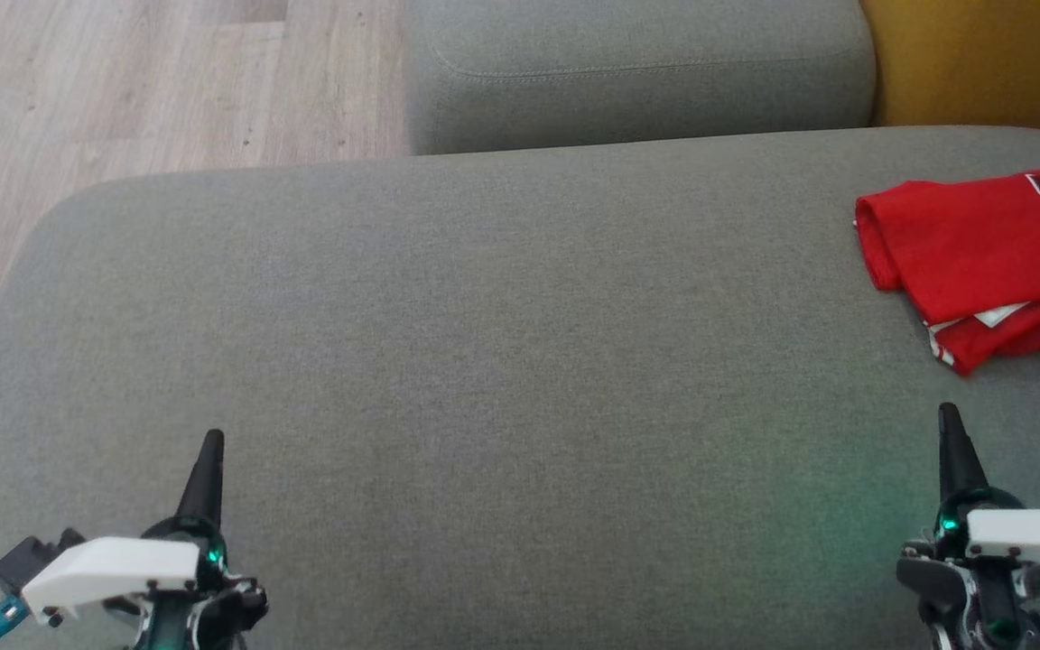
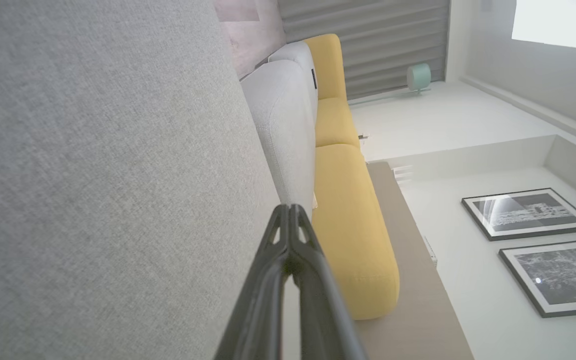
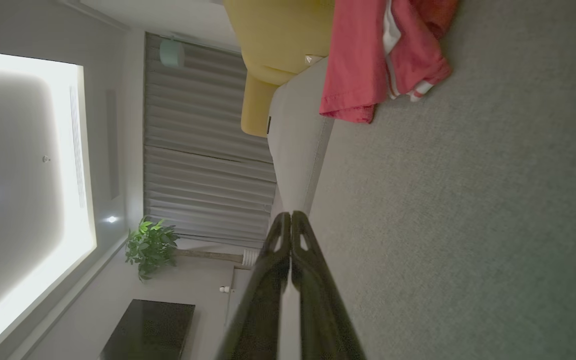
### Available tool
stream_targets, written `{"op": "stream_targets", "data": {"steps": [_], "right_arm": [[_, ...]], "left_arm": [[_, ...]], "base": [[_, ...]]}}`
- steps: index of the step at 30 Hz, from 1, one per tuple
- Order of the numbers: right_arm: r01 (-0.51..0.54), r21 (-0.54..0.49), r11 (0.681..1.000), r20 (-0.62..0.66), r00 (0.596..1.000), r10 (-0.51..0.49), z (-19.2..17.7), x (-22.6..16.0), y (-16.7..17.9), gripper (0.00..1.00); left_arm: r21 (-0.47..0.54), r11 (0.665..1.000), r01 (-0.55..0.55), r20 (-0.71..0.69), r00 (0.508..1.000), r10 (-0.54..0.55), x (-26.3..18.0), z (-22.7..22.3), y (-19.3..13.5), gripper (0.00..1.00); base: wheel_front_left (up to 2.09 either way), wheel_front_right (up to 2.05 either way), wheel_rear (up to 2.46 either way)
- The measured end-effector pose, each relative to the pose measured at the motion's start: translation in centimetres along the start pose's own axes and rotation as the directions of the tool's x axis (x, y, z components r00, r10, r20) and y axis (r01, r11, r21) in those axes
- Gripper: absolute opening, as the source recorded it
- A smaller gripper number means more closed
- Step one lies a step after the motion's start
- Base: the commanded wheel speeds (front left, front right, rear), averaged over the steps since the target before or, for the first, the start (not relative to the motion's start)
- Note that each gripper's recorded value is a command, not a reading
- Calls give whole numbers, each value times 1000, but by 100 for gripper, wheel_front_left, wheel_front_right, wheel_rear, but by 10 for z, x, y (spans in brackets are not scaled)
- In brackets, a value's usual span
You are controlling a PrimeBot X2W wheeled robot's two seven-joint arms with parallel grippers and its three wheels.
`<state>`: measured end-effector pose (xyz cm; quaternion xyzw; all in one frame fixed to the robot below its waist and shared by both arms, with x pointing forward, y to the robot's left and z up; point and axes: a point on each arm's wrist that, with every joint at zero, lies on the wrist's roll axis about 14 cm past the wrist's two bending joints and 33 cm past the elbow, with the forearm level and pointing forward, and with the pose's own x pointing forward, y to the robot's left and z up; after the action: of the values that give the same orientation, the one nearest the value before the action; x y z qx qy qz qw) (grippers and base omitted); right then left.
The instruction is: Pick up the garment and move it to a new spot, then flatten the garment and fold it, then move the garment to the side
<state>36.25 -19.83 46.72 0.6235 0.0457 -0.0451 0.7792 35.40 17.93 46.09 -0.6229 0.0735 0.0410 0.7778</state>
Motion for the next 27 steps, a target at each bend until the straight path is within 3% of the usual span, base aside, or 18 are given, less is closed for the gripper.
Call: {"op": "stream_targets", "data": {"steps": [19,27], "right_arm": [[-34,215,976,22,999,30,11,9,9,0],[-34,221,975,21,999,30,11,9,8,0]], "left_arm": [[-219,974,62,13,998,-61,15,11,-14,0],[-226,971,72,19,997,-70,17,13,-17,0]], "base": [[0,0,0],[0,0,0]]}}
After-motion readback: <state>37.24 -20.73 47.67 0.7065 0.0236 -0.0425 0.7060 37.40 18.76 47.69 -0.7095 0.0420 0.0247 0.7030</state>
